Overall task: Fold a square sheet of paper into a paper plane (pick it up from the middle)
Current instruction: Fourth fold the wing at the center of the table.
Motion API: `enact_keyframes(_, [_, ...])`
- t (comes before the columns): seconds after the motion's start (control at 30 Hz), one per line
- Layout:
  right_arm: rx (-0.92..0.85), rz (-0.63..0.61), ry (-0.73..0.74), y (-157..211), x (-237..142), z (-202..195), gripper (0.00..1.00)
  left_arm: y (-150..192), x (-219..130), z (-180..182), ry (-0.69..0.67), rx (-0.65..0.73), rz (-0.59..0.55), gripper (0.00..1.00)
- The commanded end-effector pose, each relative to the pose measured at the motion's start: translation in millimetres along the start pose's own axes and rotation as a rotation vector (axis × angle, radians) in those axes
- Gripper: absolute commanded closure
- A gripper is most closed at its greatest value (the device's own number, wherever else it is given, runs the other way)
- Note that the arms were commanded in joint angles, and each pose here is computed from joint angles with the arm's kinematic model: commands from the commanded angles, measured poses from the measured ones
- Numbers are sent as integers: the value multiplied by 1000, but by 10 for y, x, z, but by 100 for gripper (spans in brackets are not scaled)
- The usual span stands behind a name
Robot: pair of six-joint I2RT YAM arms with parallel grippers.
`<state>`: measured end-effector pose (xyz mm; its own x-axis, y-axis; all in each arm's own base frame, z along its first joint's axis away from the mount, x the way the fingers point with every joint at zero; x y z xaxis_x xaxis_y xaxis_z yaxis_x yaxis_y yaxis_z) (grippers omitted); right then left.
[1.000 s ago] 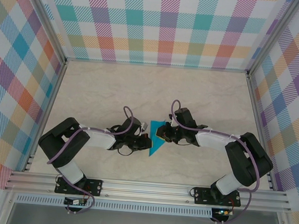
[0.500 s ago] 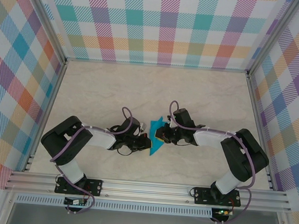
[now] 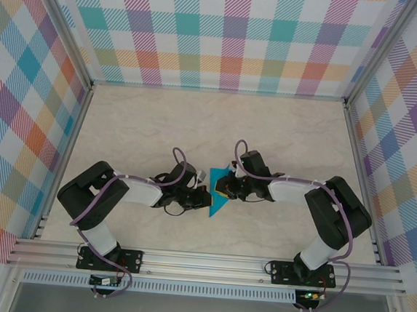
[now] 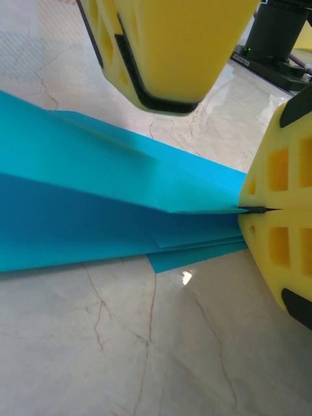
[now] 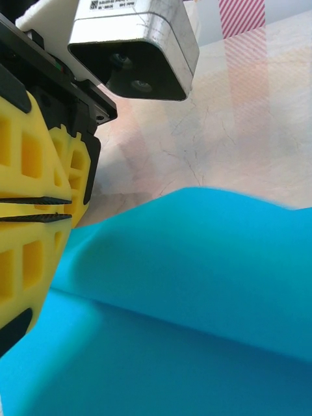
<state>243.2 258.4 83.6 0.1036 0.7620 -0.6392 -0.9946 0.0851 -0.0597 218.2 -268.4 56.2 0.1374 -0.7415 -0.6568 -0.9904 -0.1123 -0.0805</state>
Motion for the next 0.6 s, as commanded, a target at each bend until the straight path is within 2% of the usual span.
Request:
enact_keyframes(0.0, [-46, 14, -51, -58, 31, 148, 85, -37, 22, -10, 1, 9, 18, 97])
enact_keyframes(0.17, [-18, -9, 8, -109, 69, 50, 86, -24, 9, 54, -23, -12, 4, 97])
enact_keyframes(0.57, [-9, -12, 10, -196, 124, 24, 86, -7, 7, 127, -49, -48, -5, 98])
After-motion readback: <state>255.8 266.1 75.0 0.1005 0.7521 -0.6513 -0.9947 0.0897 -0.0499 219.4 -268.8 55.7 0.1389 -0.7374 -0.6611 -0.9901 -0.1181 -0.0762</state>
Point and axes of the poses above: each hand's point on the last joint's axis, 136 mm out from that joint toward the fingers, its own x axis out along the fingers, its own z axis along the line the jaws close on, y = z × x, the point moved 5 cm from there along -x, back along the fingers, and after that the axes turned 4 degrees about -x, right-handed, at the moved point
